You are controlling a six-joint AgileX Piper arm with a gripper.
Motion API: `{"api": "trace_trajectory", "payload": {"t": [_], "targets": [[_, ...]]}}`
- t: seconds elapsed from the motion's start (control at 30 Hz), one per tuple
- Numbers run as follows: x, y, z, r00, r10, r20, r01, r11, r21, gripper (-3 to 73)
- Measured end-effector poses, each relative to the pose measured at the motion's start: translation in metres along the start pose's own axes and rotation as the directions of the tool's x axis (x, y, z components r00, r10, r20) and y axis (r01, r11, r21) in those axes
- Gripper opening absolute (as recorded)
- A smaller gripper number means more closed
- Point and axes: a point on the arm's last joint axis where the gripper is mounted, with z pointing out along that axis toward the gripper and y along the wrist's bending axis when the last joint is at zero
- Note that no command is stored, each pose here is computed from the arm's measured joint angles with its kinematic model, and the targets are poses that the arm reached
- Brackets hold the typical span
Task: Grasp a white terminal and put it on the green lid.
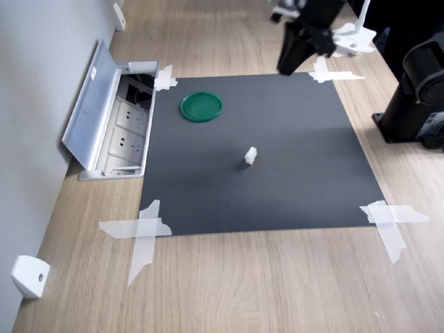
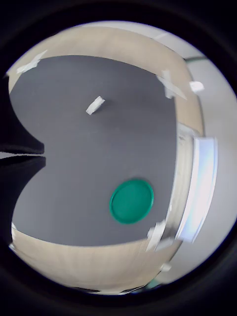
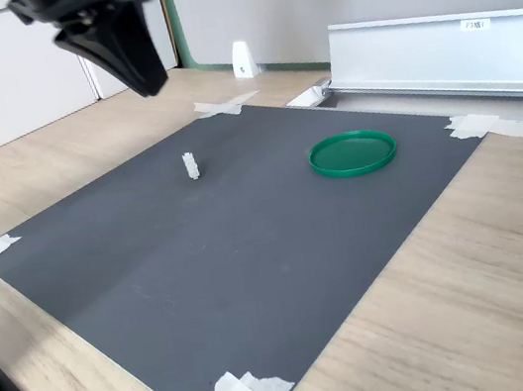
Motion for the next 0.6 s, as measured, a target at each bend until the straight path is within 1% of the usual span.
{"api": "trace_trajectory", "payload": {"t": [0.07, 0.13, 0.2, 0.27, 0.37, 0.47, 0.6], "targets": [[-0.01, -0.003, 0.016, 0.999, -0.034, -0.041, 0.033, 0.999, -0.022, -0.6], [-0.016, -0.005, 0.027, 0.997, -0.043, -0.069, 0.04, 0.999, -0.035, 1.0], [-0.019, -0.005, 0.032, 0.995, -0.056, -0.08, 0.053, 0.998, -0.042, 5.9], [-0.021, 0.002, 0.033, 0.994, -0.073, -0.084, 0.068, 0.996, -0.055, 12.4], [-0.024, 0.022, 0.033, 0.992, -0.084, -0.095, 0.076, 0.994, -0.085, 25.7], [-0.027, 0.045, 0.033, 0.993, -0.062, -0.101, 0.051, 0.993, -0.103, 41.1], [-0.028, 0.066, 0.032, 0.991, -0.099, -0.092, 0.089, 0.99, -0.113, 56.1]]}}
